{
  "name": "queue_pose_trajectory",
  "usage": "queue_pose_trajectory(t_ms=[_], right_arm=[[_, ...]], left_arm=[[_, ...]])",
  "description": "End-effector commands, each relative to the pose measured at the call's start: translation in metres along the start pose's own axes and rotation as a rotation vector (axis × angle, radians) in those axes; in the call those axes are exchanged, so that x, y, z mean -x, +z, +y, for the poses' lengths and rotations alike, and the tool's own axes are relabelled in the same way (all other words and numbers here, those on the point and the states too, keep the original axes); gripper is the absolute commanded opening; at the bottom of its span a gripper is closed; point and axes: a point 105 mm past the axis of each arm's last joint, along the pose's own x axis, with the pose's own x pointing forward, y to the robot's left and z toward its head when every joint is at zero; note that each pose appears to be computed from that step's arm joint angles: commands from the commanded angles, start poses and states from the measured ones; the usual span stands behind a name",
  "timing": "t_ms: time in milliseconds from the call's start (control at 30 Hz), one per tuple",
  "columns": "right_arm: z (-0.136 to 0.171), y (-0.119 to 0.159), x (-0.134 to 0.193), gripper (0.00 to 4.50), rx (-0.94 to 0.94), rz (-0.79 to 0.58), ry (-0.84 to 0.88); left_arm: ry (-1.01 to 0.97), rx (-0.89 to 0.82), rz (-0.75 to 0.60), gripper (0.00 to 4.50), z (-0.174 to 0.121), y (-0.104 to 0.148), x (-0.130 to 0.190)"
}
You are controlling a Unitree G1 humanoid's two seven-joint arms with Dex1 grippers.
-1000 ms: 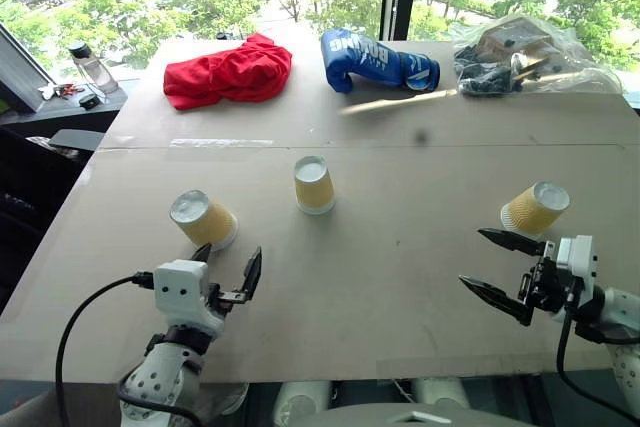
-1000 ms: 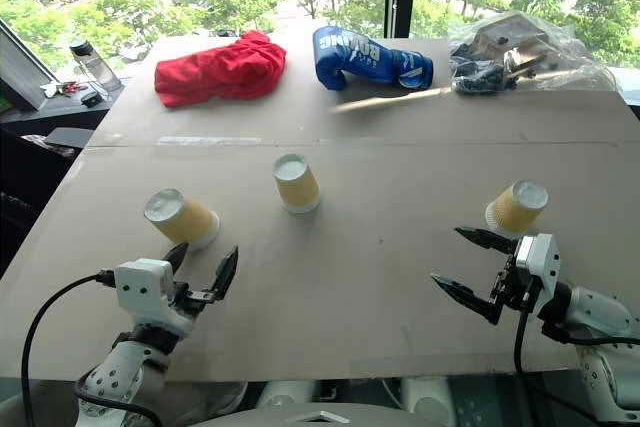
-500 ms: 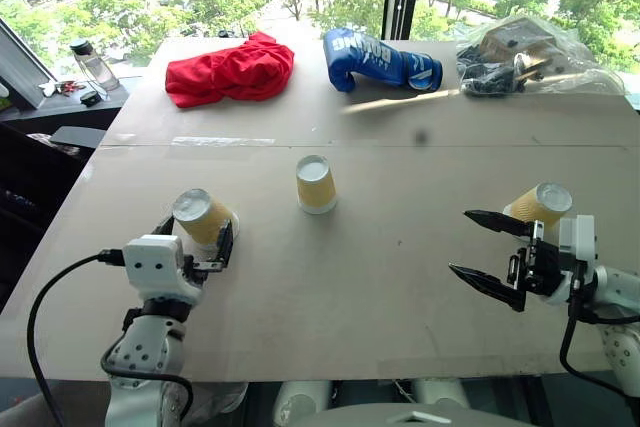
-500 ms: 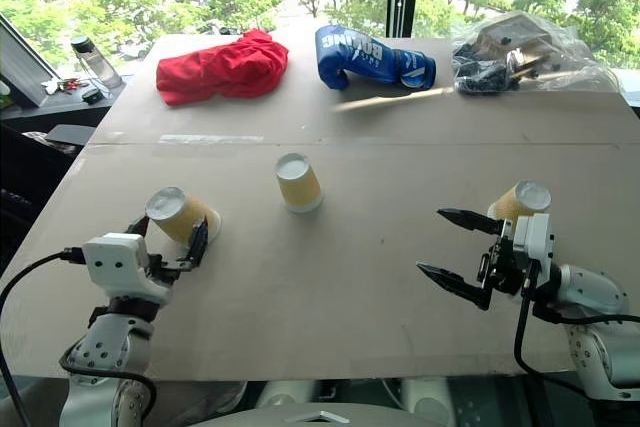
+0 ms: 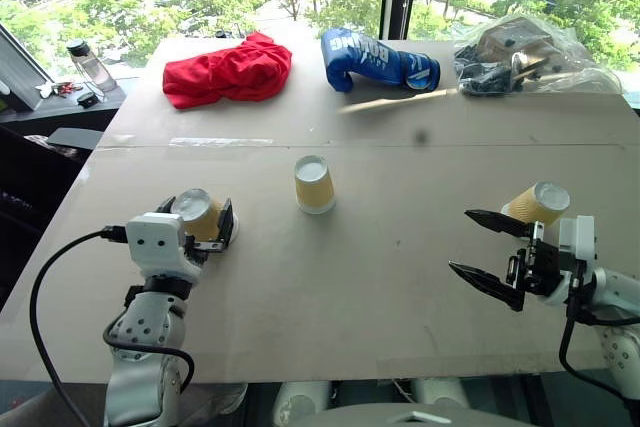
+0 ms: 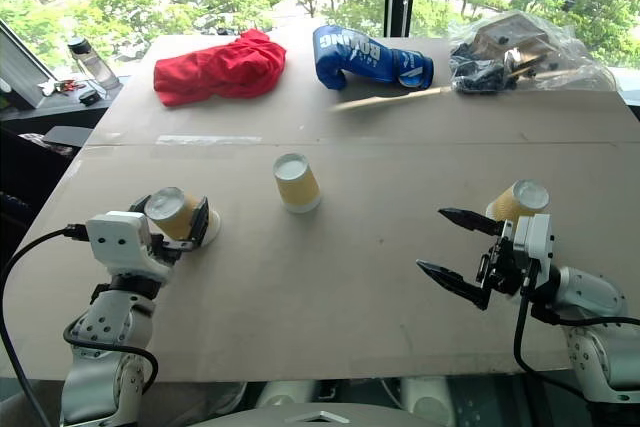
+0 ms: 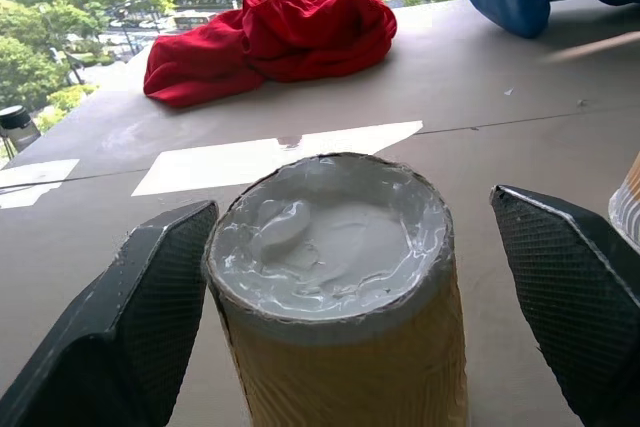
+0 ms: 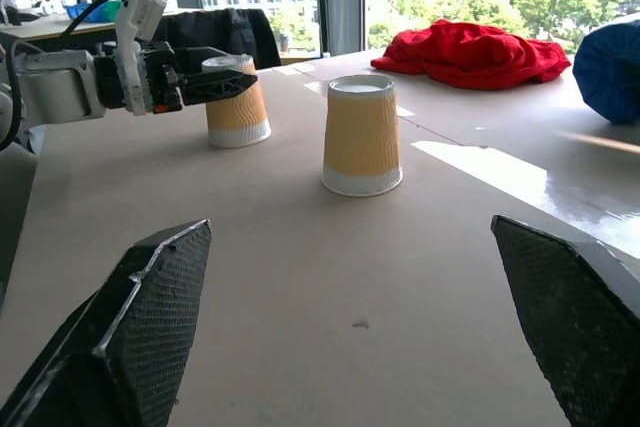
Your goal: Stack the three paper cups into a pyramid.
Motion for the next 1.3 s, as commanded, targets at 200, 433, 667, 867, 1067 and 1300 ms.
queue_pose_trajectory(t_ms=[200,433,667,867,1067,1300], right_arm=[[0.003,0.01,-0.004,4.42,0.027,-0.028,0.016],[0.002,0.009,-0.005,4.42,0.022,-0.025,0.023],[0.003,0.009,-0.006,4.42,0.021,-0.028,0.02],[0.003,0.008,-0.005,4.42,0.021,-0.026,0.014],[0.003,0.009,-0.004,4.42,0.021,-0.025,0.016],[0.004,0.014,-0.006,4.5,0.016,-0.042,0.032]], left_arm=[[0.01,-0.04,-0.114,4.5,0.007,0.038,-0.003],[0.006,-0.038,-0.178,4.5,0.017,0.062,-0.014],[0.035,0.014,-0.069,4.5,0.012,0.034,0.001],[0.018,0.022,0.005,4.5,0.008,0.012,0.006],[-0.012,-0.008,-0.011,4.5,0.005,0.014,0.002],[-0.019,-0.007,-0.026,2.64,-0.004,0.021,0.0]])
